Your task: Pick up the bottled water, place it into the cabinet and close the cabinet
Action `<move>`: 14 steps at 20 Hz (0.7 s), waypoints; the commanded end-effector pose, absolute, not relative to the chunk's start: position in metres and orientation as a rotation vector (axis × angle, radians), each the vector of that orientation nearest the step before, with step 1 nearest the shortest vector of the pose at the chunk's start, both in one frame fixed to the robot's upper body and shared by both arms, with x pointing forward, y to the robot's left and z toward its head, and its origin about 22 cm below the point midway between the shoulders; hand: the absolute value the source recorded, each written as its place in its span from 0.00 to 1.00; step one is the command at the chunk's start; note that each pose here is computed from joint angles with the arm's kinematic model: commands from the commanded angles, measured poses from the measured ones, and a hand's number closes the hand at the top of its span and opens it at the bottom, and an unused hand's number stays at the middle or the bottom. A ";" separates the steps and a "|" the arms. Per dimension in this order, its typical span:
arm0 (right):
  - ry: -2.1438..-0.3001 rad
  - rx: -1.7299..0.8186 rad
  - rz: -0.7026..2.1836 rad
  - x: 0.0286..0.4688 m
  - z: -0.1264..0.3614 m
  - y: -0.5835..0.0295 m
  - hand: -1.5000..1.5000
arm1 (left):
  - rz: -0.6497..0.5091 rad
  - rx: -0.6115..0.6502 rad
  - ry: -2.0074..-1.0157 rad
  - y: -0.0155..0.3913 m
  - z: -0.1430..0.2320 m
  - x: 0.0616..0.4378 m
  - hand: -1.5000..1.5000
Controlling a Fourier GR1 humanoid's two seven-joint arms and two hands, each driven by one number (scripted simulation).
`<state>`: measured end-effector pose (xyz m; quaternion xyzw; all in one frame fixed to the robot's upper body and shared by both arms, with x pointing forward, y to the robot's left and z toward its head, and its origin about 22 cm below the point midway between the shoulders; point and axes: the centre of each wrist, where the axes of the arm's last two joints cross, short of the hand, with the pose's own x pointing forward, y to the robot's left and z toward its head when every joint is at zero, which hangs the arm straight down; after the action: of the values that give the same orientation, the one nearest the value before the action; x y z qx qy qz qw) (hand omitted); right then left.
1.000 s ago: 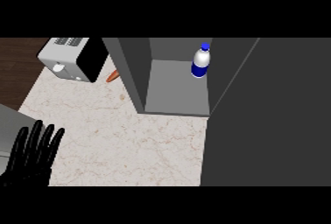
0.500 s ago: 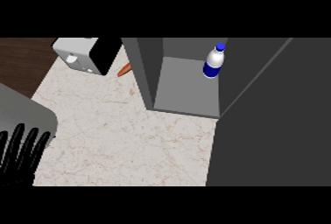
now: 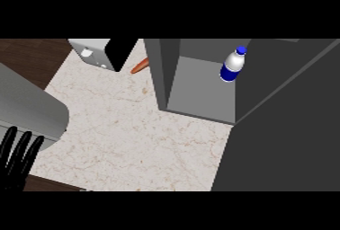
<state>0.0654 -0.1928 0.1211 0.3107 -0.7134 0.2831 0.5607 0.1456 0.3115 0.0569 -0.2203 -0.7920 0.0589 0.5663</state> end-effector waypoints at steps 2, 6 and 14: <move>-1.611 0.876 0.901 0.068 0.131 -0.171 1.00 | 0.107 -0.536 -1.853 0.317 0.061 0.149 0.00; -1.625 0.832 1.079 0.078 0.137 -0.176 0.00 | 0.091 -0.540 -1.871 0.320 0.064 0.151 0.00; -1.641 0.818 1.119 0.089 0.143 -0.170 1.00 | 0.089 -0.528 -1.854 0.328 0.063 0.152 0.00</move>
<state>0.0944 -0.1898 0.1379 0.3005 -0.7031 0.4117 0.4958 0.1509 0.3231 0.0629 -0.2287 -0.7896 0.0373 0.5682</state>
